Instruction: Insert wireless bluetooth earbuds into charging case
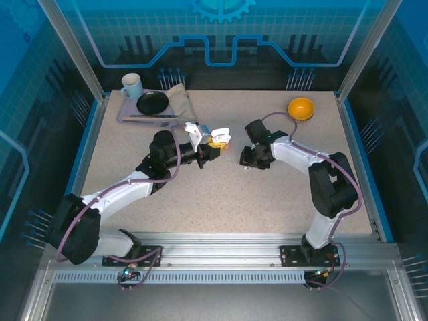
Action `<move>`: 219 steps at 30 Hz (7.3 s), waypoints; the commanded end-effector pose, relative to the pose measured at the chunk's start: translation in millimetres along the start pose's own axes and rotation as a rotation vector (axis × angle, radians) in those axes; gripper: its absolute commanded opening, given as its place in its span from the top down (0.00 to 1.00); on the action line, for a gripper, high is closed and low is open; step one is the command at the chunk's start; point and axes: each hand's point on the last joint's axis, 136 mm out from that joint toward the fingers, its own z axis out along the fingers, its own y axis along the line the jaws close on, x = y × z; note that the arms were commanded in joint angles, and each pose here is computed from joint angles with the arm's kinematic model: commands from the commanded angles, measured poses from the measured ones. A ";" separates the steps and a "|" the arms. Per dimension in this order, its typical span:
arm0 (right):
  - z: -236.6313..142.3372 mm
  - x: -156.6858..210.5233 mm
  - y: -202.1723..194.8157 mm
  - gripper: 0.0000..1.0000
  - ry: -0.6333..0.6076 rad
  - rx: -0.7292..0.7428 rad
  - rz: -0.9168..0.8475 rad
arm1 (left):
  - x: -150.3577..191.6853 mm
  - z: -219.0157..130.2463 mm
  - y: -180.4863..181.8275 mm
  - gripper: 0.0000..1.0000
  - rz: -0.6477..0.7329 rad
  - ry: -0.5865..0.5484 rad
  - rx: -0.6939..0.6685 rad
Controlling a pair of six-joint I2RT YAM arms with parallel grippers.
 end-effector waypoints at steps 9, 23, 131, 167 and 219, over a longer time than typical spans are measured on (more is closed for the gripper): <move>32.6 29.2 13.1 0.53 0.116 0.024 0.123 | -16.2 -10.6 -0.7 1.00 0.042 -0.047 -0.030; 17.9 -72.1 31.9 0.56 -0.070 -0.021 0.064 | -15.4 -12.1 0.5 1.00 0.043 -0.040 -0.038; 32.3 44.7 56.0 0.82 0.177 -0.335 0.077 | -25.2 -21.8 6.6 1.00 0.036 -0.046 -0.079; -22.3 51.6 -16.4 0.45 0.016 0.143 0.313 | -33.8 -24.5 5.1 1.00 0.040 -0.082 -0.082; 40.3 43.6 -4.5 0.64 0.089 0.356 0.372 | -33.6 -28.1 6.2 1.00 0.046 -0.105 -0.098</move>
